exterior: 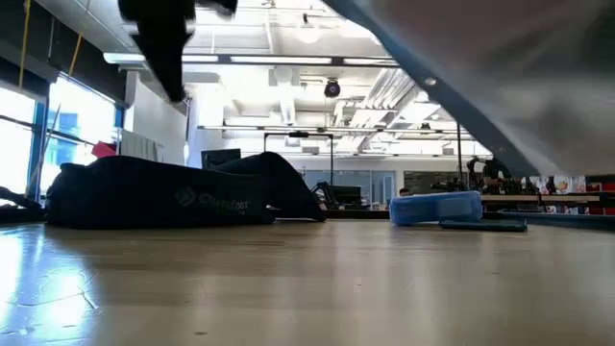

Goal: Unpack backpack
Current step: Put the transparent zip bag into the bag pack

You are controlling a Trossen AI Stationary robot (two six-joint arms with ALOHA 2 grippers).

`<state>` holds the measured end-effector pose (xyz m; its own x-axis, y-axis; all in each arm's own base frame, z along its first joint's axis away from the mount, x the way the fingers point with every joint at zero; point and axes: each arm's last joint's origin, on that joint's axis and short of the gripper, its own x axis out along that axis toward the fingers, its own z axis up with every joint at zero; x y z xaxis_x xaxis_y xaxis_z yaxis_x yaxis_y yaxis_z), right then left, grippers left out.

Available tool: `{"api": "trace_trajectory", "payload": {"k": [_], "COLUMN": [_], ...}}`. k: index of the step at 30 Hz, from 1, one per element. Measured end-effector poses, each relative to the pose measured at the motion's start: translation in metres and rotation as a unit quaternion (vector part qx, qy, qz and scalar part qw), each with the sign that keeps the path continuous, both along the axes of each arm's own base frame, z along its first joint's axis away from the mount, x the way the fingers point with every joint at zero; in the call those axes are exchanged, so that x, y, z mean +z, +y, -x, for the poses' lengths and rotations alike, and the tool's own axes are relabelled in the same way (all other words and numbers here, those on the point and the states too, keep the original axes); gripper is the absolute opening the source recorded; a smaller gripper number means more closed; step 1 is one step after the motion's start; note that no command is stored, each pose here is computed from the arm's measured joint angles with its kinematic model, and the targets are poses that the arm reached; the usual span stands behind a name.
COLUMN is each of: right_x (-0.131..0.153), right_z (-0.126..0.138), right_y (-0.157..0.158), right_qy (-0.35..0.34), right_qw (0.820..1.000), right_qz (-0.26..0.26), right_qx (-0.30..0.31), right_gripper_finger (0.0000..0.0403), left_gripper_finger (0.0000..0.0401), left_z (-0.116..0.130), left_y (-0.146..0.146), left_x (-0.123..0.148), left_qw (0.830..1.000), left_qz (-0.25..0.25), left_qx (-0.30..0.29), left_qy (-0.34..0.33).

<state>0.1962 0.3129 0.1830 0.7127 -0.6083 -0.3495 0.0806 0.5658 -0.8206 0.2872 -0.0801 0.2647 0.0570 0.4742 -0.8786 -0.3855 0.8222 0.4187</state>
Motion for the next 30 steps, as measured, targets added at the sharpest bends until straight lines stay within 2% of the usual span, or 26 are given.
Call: {"api": "trace_trajectory", "payload": {"k": [5,10,14,18,21,25,28,30], "right_x": [0.000,0.000,0.000,0.004,0.016,0.033,0.044,0.050], "right_z": [0.002,0.002,0.003,0.002,0.004,0.008,0.009,0.005], "right_y": [0.001,0.001,0.001,0.000,-0.002,-0.001,0.001,0.002], "right_qy": [0.003,0.012,0.012,-0.003,-0.016,-0.066,-0.103,-0.113], "right_qw": [1.000,1.000,1.000,1.000,1.000,0.996,0.991,0.989], "right_qz": [-0.002,-0.005,-0.006,-0.009,-0.027,-0.062,-0.077,-0.080], "right_qx": [0.001,-0.004,-0.003,0.000,0.002,0.017,0.039,0.047], "right_gripper_finger": [0.0081,0.0081,0.0081,0.0081,0.0081,0.0081,0.0081,0.0081], "left_gripper_finger": [0.0146,0.0137,0.0103,0.0029,0.0009,0.0010,0.0009,0.0012], "left_z": [0.002,0.006,0.011,-0.005,-0.028,-0.052,-0.059,-0.060], "left_y": [0.031,0.051,0.058,0.047,0.026,-0.005,-0.026,-0.039], "left_x": [-0.038,-0.074,-0.089,-0.092,-0.087,-0.072,-0.060,-0.051], "left_qw": [0.998,0.993,0.989,0.983,0.964,0.917,0.885,0.873], "left_qz": [0.022,0.084,0.098,0.160,0.215,0.256,0.277,0.280], "left_qx": [0.029,0.063,0.100,0.085,0.035,-0.042,-0.093,-0.133], "left_qy": [0.048,0.050,0.045,-0.035,-0.155,-0.302,-0.363,-0.377]}}
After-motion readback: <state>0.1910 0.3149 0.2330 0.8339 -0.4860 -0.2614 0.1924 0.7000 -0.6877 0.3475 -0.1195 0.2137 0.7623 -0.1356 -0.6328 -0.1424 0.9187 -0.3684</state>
